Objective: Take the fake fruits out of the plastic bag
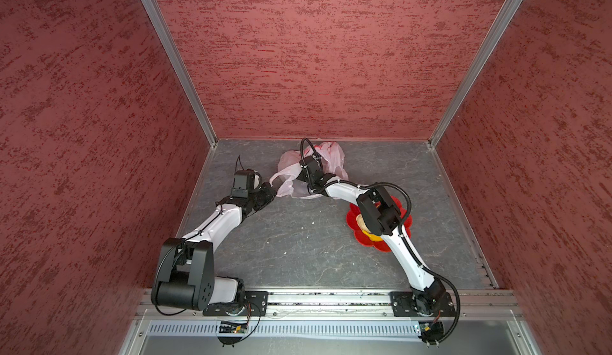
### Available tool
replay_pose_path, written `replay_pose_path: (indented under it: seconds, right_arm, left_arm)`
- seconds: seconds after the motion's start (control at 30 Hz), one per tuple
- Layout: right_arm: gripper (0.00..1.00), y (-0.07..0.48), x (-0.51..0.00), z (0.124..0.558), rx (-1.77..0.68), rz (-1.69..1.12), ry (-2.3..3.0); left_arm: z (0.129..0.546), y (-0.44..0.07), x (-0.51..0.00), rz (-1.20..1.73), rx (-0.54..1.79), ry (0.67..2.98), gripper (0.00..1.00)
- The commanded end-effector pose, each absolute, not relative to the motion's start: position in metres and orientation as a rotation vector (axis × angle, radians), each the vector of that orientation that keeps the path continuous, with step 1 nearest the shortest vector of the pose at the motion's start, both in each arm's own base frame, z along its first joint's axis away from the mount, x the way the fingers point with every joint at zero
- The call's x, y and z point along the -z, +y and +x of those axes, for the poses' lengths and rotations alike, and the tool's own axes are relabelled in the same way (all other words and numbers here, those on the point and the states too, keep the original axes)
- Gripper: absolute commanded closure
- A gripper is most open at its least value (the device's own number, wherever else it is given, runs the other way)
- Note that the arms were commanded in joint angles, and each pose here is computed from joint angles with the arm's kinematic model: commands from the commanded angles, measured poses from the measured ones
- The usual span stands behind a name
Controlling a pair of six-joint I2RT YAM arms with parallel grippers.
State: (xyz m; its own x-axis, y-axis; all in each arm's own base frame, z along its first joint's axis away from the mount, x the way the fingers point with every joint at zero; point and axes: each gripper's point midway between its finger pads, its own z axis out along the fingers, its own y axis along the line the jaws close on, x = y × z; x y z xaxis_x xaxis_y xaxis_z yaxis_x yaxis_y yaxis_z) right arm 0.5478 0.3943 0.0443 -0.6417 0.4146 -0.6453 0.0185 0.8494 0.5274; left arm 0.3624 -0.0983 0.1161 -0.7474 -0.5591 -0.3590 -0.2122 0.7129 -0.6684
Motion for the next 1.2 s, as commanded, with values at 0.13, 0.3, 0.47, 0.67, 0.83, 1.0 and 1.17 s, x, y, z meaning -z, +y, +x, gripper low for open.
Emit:
replay_pose_path:
  seconds: [0.13, 0.3, 0.47, 0.67, 0.83, 1.0, 1.17]
  right_arm:
    - [0.64, 0.384, -0.053, 0.550, -0.622, 0.340, 2.160]
    - [0.65, 0.378, -0.055, 0.542, -0.628, 0.344, 2.159]
    - [0.64, 0.373, -0.059, 0.530, -0.640, 0.335, 2.172]
    - [0.65, 0.371, -0.065, 0.504, -0.654, 0.301, 2.199]
    - [0.65, 0.380, -0.069, 0.468, -0.672, 0.233, 2.240]
    - [0.64, 0.383, -0.078, 0.424, -0.685, 0.172, 2.272]
    - [0.61, 0.380, -0.084, 0.399, -0.668, 0.056, 2.293]
  left_arm:
    - [0.366, -0.097, -0.126, -0.565, 0.830, 2.331, 1.00]
    - [0.362, -0.096, -0.127, -0.567, 0.826, 2.329, 1.00]
    - [0.355, -0.095, -0.131, -0.569, 0.827, 2.329, 1.00]
    - [0.336, -0.093, -0.140, -0.584, 0.832, 2.322, 1.00]
    - [0.310, -0.089, -0.146, -0.616, 0.825, 2.306, 1.00]
    - [0.286, -0.088, -0.152, -0.631, 0.806, 2.294, 1.00]
    - [0.281, -0.088, -0.161, -0.622, 0.804, 2.282, 1.00]
